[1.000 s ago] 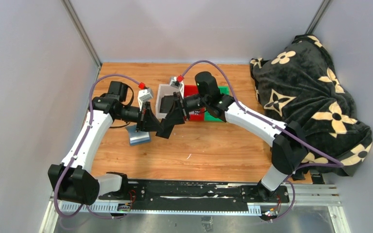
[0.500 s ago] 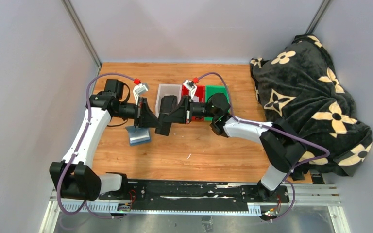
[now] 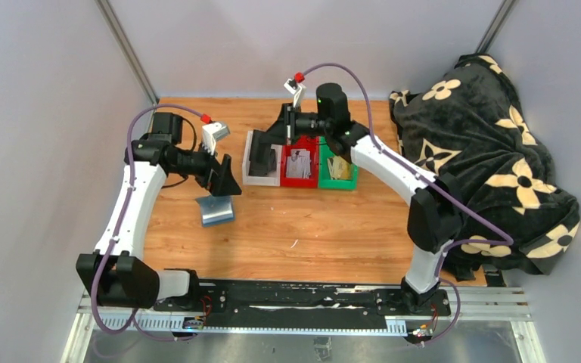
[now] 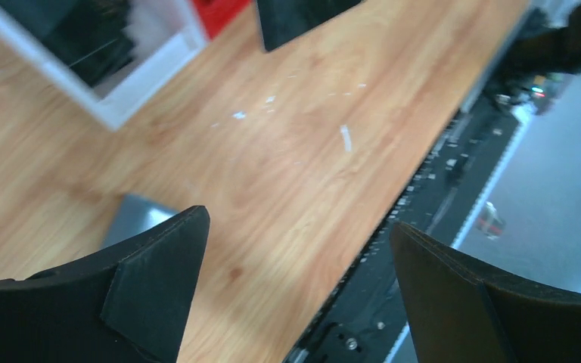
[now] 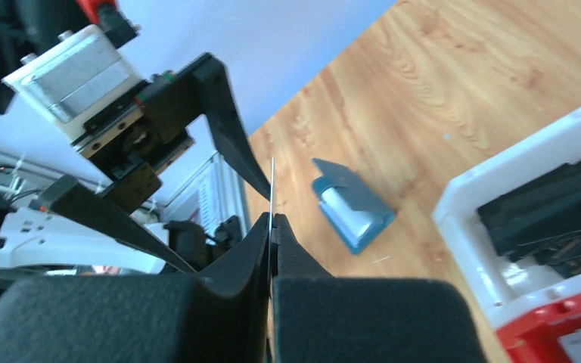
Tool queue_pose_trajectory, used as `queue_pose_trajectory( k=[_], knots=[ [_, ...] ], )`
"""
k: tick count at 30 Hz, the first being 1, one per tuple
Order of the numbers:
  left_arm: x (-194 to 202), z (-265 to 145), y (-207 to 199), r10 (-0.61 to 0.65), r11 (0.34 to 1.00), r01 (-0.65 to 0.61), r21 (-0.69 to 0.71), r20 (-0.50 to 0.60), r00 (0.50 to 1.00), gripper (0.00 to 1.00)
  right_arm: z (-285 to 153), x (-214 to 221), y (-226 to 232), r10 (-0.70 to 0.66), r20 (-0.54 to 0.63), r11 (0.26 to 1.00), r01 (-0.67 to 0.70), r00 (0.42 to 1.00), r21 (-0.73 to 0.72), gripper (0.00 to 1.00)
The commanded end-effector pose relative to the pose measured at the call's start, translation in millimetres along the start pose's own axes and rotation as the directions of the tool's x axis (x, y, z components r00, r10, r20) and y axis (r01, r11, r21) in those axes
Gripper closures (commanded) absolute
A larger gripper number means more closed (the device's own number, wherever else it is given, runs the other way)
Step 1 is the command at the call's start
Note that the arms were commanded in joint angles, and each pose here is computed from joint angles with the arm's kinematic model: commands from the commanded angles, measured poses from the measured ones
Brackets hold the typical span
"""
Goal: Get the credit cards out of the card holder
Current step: Place the credit card in the storage box.
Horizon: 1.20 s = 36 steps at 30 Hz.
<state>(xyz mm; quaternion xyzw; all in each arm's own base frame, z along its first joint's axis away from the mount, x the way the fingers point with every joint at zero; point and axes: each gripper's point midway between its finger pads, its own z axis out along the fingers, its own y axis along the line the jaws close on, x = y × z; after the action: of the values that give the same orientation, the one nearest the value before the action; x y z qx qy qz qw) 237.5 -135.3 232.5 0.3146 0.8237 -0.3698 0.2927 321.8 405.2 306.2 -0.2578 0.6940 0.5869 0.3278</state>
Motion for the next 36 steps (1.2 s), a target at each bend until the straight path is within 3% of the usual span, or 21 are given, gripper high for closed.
queue_pose_trajectory(
  k=[1,8,13,26,31,36],
  knots=[
    [6,-21,55,-0.069,0.96,0.047,-0.277,-0.068,0.995,0.0,-3,43,-81,0.12,-0.199,0.978,-0.082,0.973,0.19,1.0],
    [1,-54,95,-0.079,0.894,0.043,-0.446,-0.062,0.995,0.0,28,33,-133,0.142,-0.238,0.97,-0.087,0.961,0.226,1.0],
    [16,-75,142,-0.075,0.777,0.002,-0.63,-0.089,0.993,0.0,44,34,-174,0.157,-0.236,0.952,-0.084,0.959,0.293,1.0],
    [15,-66,158,-0.132,0.797,0.102,-0.595,-0.007,0.991,0.0,73,55,-215,0.16,-0.229,0.93,-0.068,0.96,0.362,1.0],
    [26,-58,166,-0.179,0.801,0.133,-0.584,-0.022,0.984,0.0,75,53,-228,0.144,-0.204,0.91,-0.049,0.968,0.412,1.0],
    [33,-54,169,-0.17,0.792,0.127,-0.597,-0.016,0.985,0.0,76,53,-232,0.098,-0.204,0.895,0.004,0.974,0.446,0.94]
  ],
)
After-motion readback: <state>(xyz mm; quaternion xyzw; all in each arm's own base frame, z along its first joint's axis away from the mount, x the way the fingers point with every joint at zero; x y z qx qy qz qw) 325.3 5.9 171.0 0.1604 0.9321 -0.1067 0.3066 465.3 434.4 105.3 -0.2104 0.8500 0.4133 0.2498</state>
